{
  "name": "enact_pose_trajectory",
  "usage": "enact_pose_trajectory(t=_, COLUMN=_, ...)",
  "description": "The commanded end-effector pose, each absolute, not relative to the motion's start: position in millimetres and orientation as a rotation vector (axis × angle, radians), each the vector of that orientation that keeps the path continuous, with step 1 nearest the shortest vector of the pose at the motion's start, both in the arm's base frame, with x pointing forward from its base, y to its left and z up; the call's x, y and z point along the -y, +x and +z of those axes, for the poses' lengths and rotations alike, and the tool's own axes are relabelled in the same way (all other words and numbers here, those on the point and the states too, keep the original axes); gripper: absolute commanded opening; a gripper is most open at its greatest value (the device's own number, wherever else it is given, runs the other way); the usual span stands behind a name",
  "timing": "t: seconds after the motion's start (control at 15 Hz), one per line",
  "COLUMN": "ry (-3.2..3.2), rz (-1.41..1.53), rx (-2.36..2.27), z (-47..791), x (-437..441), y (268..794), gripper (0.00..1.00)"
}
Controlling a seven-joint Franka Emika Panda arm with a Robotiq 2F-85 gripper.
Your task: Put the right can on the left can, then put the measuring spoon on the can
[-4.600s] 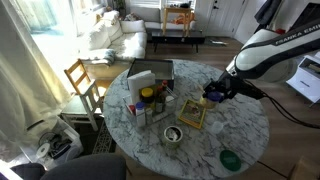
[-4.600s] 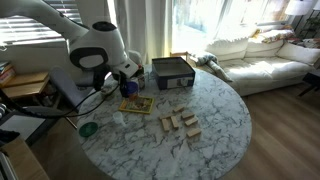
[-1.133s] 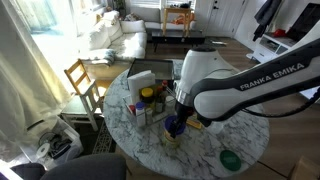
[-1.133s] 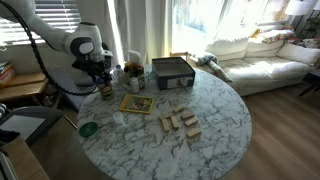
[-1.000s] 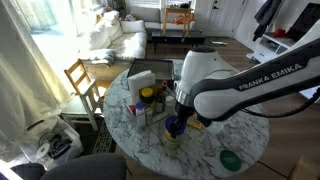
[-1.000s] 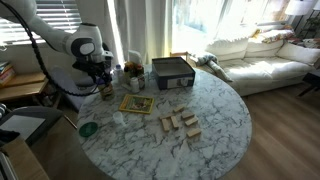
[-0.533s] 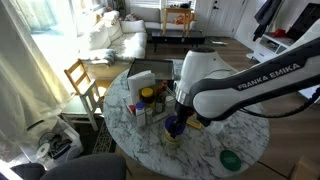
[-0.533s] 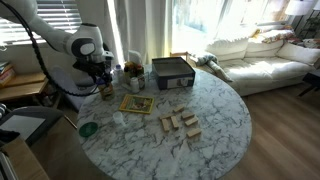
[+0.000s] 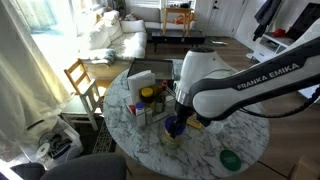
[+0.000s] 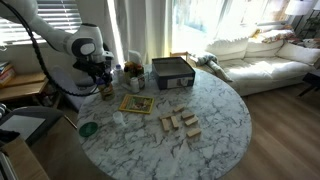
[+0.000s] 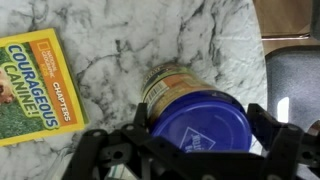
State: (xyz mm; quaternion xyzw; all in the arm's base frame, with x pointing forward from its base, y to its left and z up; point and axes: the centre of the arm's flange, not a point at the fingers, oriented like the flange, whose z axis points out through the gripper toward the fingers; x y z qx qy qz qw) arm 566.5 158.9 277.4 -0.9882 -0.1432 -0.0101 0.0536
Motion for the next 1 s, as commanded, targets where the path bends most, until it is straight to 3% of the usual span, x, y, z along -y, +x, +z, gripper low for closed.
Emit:
enact_pose_trajectory(t=0.0, ry=-2.998, rz=0.018, rx=0.433, z=272, x=-157, y=569, gripper=1.0)
enact_pose_trajectory(t=0.93, ry=-3.004, rz=0.062, rx=0.429, z=283, x=-152, y=566, gripper=1.0)
